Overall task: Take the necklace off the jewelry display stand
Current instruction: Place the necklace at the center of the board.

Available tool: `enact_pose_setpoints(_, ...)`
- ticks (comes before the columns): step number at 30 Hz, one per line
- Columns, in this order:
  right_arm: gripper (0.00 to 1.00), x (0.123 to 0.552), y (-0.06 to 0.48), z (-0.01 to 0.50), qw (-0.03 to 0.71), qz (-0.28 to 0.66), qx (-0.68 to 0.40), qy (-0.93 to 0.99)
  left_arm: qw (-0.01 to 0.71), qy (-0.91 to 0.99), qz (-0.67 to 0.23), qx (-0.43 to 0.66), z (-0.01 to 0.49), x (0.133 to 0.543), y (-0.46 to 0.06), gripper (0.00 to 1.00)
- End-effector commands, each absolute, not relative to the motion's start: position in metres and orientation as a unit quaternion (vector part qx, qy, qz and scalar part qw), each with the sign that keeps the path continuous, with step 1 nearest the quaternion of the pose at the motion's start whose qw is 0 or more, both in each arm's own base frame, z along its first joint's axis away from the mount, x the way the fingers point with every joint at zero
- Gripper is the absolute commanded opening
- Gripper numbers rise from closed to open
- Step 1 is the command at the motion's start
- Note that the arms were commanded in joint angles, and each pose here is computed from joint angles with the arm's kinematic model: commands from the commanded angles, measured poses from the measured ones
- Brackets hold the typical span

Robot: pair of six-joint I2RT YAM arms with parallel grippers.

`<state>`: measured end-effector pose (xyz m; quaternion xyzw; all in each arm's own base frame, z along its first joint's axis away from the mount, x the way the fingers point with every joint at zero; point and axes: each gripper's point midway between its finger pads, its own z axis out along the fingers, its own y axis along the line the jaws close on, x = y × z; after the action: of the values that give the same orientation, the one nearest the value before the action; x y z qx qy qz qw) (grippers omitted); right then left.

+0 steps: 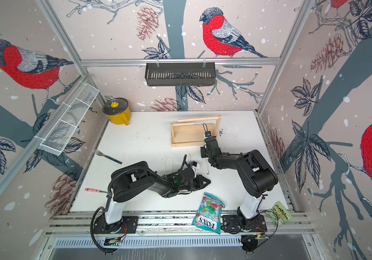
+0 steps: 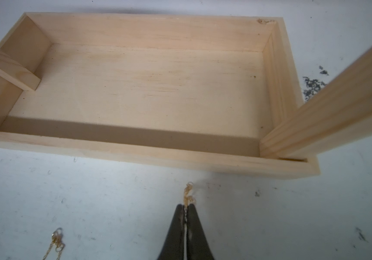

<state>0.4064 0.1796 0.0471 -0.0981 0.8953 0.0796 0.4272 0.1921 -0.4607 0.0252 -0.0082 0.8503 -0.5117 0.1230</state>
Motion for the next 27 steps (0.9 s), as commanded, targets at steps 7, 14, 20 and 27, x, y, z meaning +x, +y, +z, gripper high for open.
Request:
enact_pose_setpoints(7, 0.15, 0.410, 0.177, 0.038, 0.418, 0.066, -0.097, 0.901, 0.119, 0.870, -0.479, -0.013, 0.007, 0.193, -0.447, 0.30)
enact_pose_setpoints(14, 0.28, 0.413, 0.175, 0.040, 0.417, 0.060, -0.093, 0.902, 0.127, 0.871, -0.475, -0.012, 0.008, 0.193, -0.440, 0.38)
enact_pose_setpoints(20, 0.38, 0.411, 0.176, 0.060, 0.428, 0.067, -0.092, 0.897, 0.159, 0.874, -0.458, 0.006, 0.021, 0.197, -0.432, 0.46)
enact_pose_setpoints(27, 0.67, 0.402, 0.168, 0.111, 0.466, 0.076, -0.077, 0.878, 0.246, 0.873, -0.417, 0.061, 0.058, 0.209, -0.411, 0.68)
